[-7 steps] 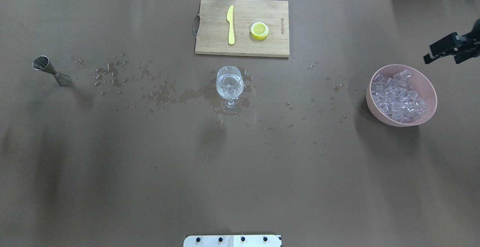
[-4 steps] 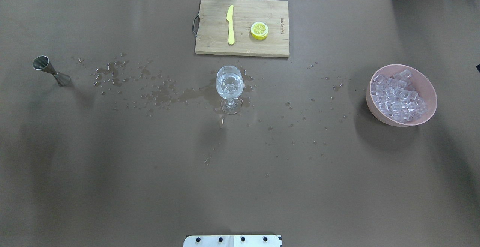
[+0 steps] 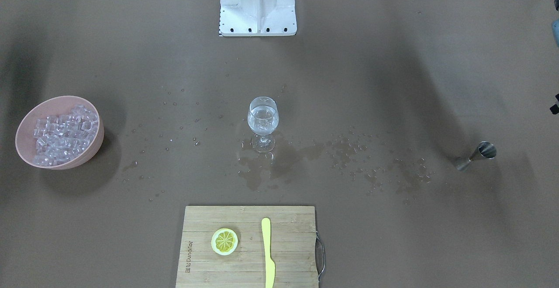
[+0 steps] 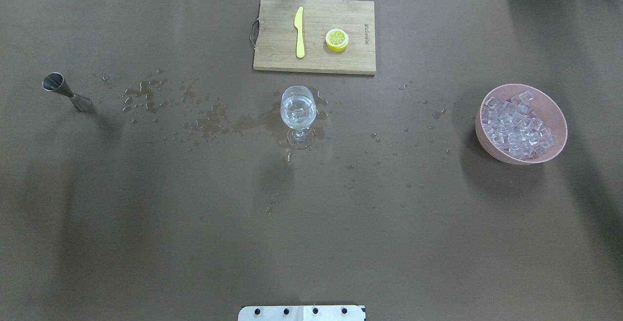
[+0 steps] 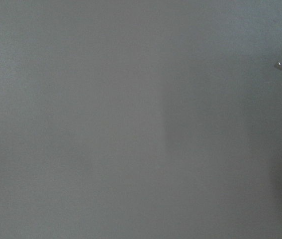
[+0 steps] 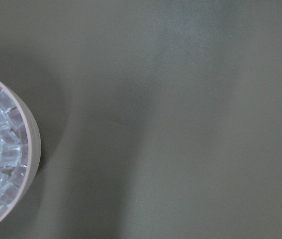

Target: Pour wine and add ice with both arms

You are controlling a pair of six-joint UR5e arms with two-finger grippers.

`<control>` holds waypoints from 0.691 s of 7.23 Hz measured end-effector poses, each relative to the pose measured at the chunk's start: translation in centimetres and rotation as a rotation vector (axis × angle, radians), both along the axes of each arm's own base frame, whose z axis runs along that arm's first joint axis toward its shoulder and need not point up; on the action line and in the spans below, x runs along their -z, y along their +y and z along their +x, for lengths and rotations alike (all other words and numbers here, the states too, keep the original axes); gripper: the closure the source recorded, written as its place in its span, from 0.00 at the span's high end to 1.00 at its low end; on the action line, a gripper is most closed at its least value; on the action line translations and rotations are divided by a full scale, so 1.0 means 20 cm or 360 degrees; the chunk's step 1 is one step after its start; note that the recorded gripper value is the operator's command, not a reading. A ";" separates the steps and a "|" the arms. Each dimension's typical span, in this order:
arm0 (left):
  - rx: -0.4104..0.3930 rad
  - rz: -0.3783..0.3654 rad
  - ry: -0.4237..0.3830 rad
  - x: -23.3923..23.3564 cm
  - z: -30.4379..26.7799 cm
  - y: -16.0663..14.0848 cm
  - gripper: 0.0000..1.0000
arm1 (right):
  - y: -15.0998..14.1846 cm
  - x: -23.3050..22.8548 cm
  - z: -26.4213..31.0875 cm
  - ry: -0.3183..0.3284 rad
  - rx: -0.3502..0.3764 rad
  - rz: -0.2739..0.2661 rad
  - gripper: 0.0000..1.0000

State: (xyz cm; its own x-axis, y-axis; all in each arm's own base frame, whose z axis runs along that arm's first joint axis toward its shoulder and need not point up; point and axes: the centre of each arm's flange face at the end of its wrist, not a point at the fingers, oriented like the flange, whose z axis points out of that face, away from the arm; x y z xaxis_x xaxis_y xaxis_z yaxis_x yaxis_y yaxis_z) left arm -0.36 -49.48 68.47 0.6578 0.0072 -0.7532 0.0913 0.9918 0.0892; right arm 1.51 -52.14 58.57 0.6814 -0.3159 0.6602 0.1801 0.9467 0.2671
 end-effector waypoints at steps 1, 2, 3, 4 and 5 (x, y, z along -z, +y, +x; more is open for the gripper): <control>-0.0010 -0.0049 -0.0003 0.13 -0.01 -0.02 0.98 | -0.01 0.02 0.01 0.0000 -0.0006 0.0009 1.00; -0.0052 -0.0028 -0.0012 0.22 -0.02 -0.01 0.98 | -0.02 0.02 0.03 0.0002 -0.0015 0.0010 1.00; -0.0126 0.0014 -0.0029 0.23 -0.04 0.02 0.98 | -0.02 0.01 0.04 0.0004 -0.0022 0.0001 1.00; -0.0193 0.0023 -0.0045 0.20 -0.08 0.04 0.98 | -0.01 -0.01 0.05 0.0005 -0.0025 -0.0012 1.00; -0.0224 0.0002 -0.0053 0.16 -0.12 0.08 0.98 | -0.01 -0.02 0.05 0.0006 -0.0026 -0.0020 1.00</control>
State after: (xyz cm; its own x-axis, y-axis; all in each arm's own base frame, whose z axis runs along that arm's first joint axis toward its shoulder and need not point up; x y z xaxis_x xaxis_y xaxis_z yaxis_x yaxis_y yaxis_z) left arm -2.71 -47.92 65.22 0.6748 0.1022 -0.7309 -0.0519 0.9945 0.0912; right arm 2.51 -52.26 58.92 0.6889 -0.2966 0.6614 0.1655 0.9527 0.2548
